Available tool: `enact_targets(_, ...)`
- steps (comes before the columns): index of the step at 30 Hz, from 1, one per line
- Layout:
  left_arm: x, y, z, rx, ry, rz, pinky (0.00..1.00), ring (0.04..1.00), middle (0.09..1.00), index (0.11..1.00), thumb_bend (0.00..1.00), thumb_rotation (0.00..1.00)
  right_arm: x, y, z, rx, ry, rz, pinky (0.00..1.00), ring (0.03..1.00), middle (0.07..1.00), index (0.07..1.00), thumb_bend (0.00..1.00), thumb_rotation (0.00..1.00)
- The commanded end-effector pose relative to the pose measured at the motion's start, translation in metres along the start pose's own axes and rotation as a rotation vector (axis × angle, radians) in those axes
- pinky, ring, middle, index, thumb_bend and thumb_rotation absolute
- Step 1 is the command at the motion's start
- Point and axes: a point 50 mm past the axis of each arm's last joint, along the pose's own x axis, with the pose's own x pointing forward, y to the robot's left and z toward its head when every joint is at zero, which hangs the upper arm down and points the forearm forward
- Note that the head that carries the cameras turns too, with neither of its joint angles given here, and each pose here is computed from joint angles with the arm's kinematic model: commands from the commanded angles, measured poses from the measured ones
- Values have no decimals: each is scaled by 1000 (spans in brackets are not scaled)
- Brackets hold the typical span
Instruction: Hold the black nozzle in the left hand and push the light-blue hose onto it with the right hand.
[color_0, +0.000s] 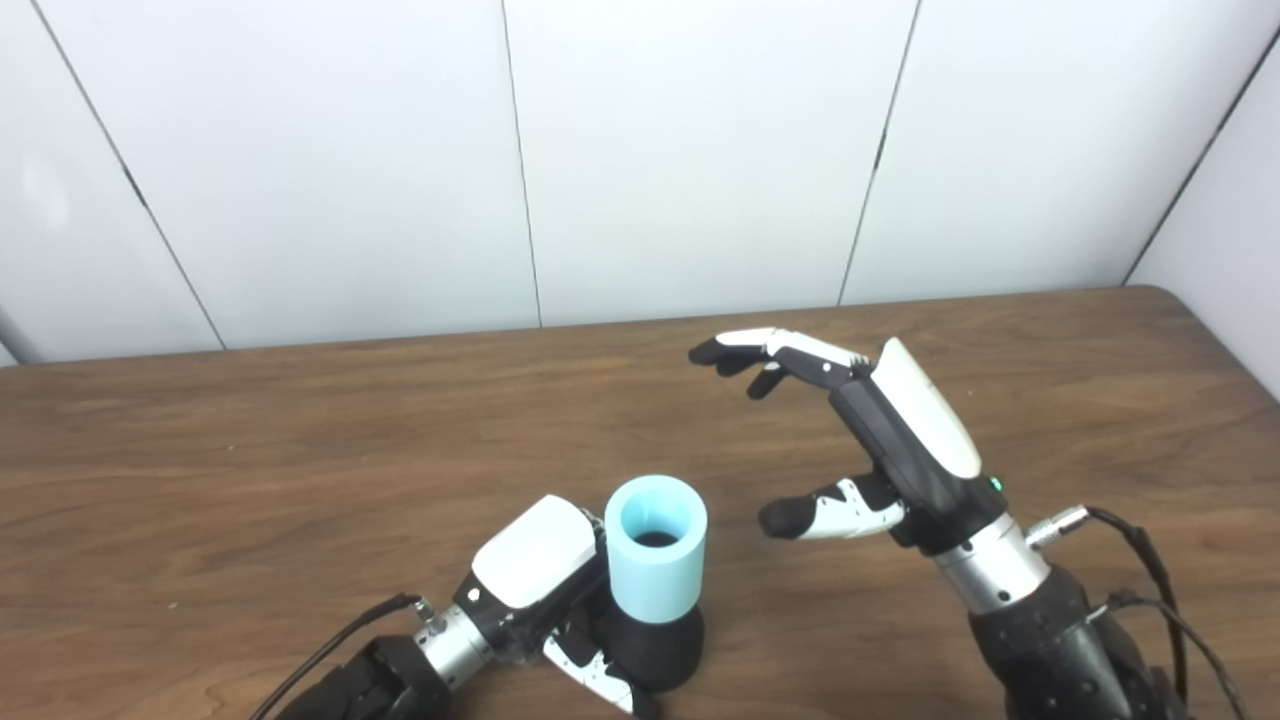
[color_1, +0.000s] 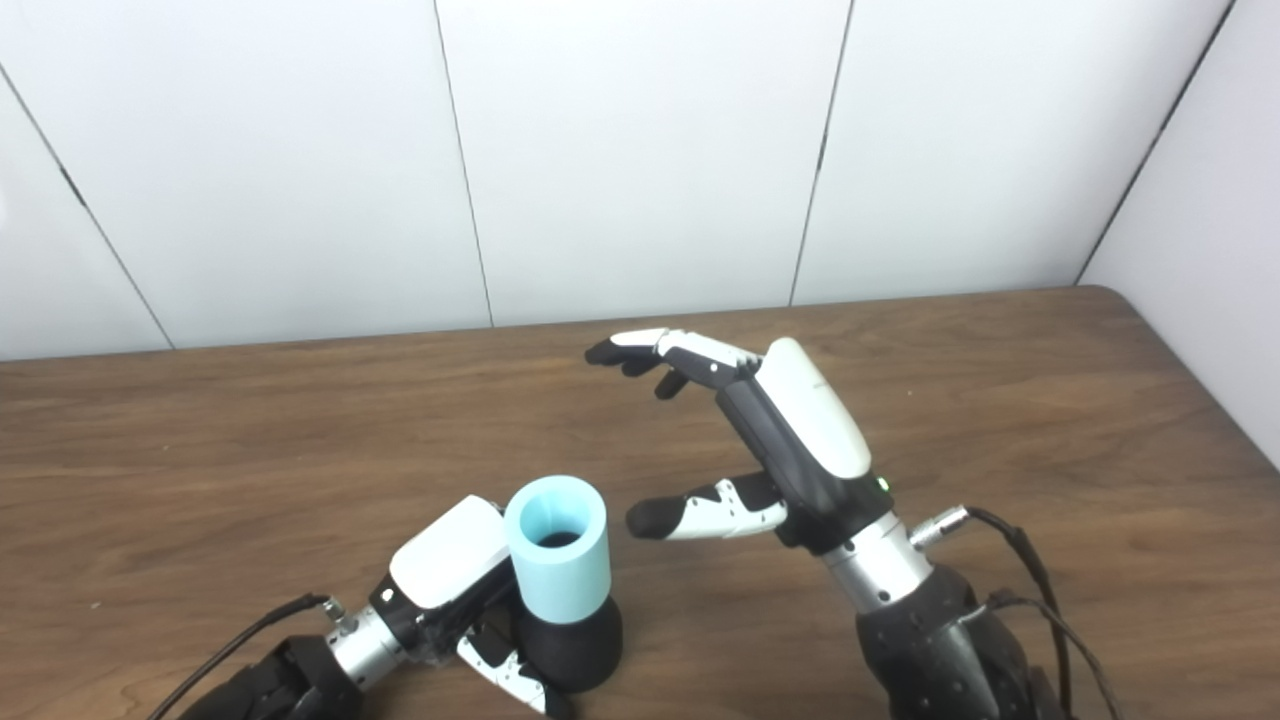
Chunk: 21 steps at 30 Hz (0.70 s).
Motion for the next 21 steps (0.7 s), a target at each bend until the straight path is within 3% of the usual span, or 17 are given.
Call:
enact_targets(1,-16,-25,-3,-25,38,-68,91,149,213,482,520,42,7,-15,9,-7,-75,-38,549,704,747,741,968,1000)
enact_targets(3,-15,-25,-4,-25,38,-69,93,151,219,482,520,42,7,-20,9,-2,-78,-33,536,706,757,750,860,1000)
enact_targets(4,-15,-25,-4,-27,38,-73,93,151,218,482,520,42,8,-24,9,-2,-83,-33,541,710,762,754,774,1000)
enact_targets(5,-15,-25,-4,-28,39,-75,98,155,224,483,519,42,8,-26,9,-1,-87,-33,559,723,771,763,596,1000)
enact_targets(8,-14,-26,-5,-22,37,-85,104,162,232,483,519,42,8,-35,8,-39,-100,-31,620,755,782,772,375,1000)
enact_targets(10,-14,-26,-5,-22,37,-86,107,166,238,483,519,42,9,-43,10,-97,-113,-18,635,763,786,777,342,984)
enact_targets(14,-13,-28,-6,-19,38,-85,110,168,238,483,519,42,12,-56,14,-171,-142,15,607,741,780,779,368,823)
enact_targets(17,-13,-27,-6,-21,38,-83,108,163,233,483,520,42,14,-63,17,-201,-153,30,596,737,780,779,400,822)
enact_targets(21,-12,-27,-6,-22,39,-87,103,159,223,483,519,42,15,-69,24,-207,-139,45,604,747,782,776,264,742)
